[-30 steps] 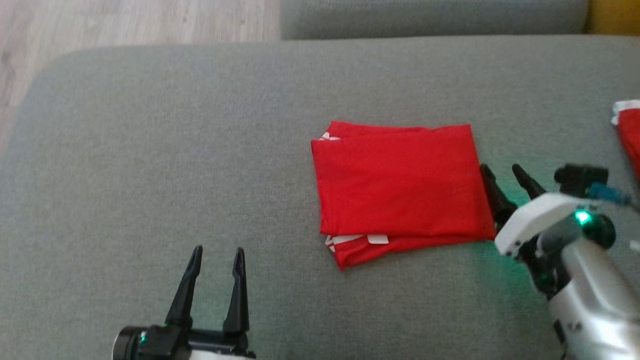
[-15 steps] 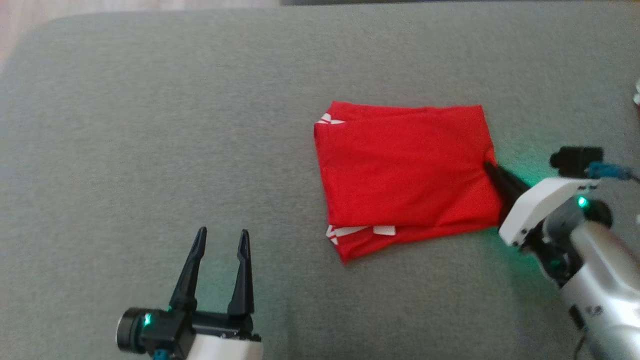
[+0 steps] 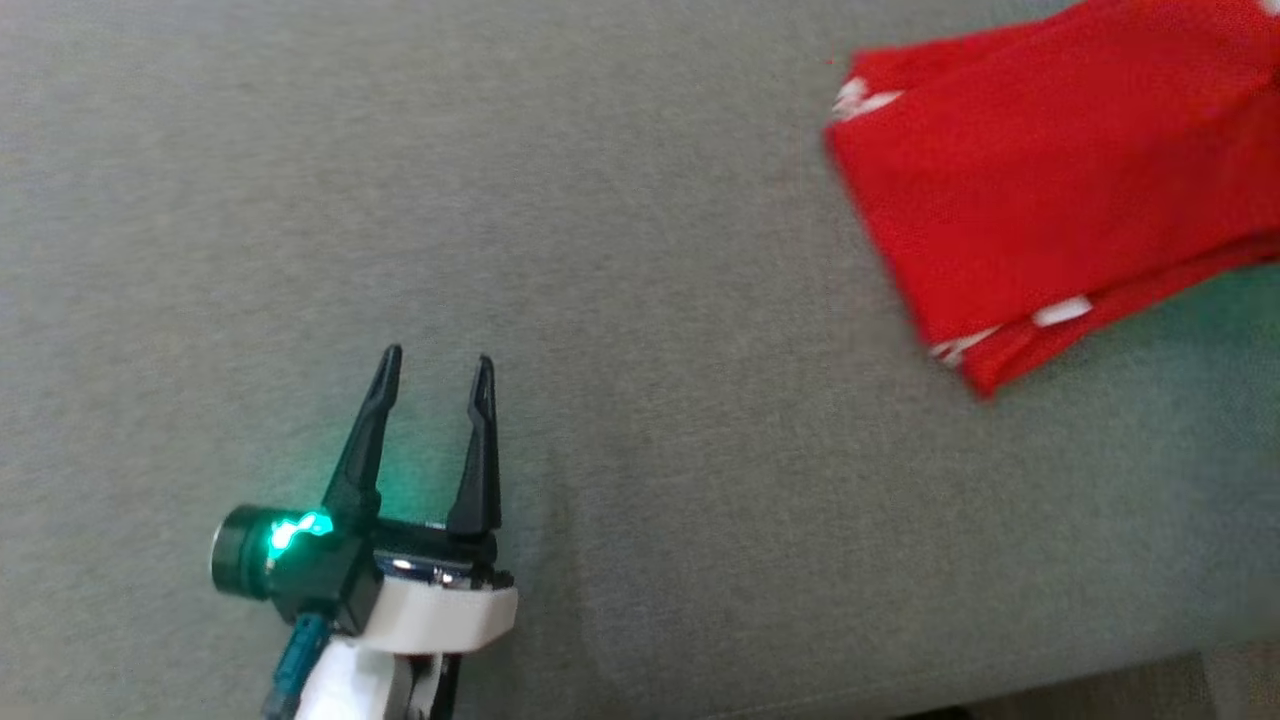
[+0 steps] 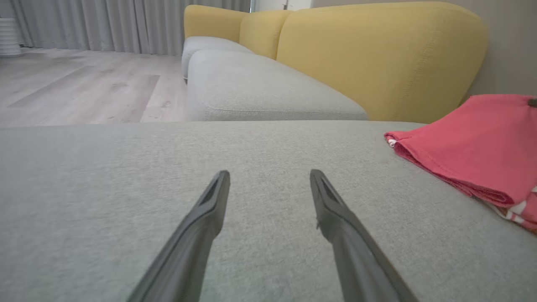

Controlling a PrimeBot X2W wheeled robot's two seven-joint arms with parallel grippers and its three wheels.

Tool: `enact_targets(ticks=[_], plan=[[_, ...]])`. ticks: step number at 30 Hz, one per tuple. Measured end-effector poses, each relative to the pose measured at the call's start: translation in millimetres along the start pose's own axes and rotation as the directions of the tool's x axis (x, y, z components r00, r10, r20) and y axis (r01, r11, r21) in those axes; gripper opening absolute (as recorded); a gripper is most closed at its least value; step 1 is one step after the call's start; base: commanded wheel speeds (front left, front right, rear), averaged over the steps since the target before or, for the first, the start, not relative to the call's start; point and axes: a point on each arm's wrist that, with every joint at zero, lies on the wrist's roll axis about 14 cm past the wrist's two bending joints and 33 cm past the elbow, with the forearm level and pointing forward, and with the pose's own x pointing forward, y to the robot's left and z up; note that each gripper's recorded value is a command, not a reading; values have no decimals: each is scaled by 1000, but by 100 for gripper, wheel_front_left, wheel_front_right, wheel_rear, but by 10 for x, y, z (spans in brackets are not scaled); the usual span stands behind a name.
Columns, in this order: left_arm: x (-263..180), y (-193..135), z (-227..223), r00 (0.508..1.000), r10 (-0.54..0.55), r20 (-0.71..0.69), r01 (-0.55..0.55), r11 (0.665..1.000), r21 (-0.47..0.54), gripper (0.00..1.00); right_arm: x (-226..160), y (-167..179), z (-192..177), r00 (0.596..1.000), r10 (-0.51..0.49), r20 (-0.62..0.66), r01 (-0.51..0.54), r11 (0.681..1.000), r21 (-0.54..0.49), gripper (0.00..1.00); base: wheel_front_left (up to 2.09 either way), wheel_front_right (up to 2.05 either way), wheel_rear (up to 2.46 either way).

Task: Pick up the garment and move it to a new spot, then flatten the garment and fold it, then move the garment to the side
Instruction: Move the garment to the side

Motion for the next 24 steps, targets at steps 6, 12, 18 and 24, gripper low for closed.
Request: enact_targets(ticks=[6, 12, 18, 24], plan=[[219, -131, -179, 998, -63, -28, 63, 998, -24, 100, -232, -698, 246, 985, -172, 32, 173, 984, -31, 0, 0, 0, 0], [325, -178, -299, 995, -89, -46, 87, 995, -44, 100, -481, -1234, 339, 944, -327, 38, 328, 945, -7, 91, 0, 0, 0], [323, -105, -217, 997, -71, -28, 70, 997, -20, 100, -431, -996, 238, 956, -291, 29, 291, 957, 26, 100, 0, 0, 0], [191, -68, -20, 999, -45, 8, 45, 999, -12, 100, -347, -217, 46, 987, -142, 79, 138, 989, 60, 100, 0, 0, 0]])
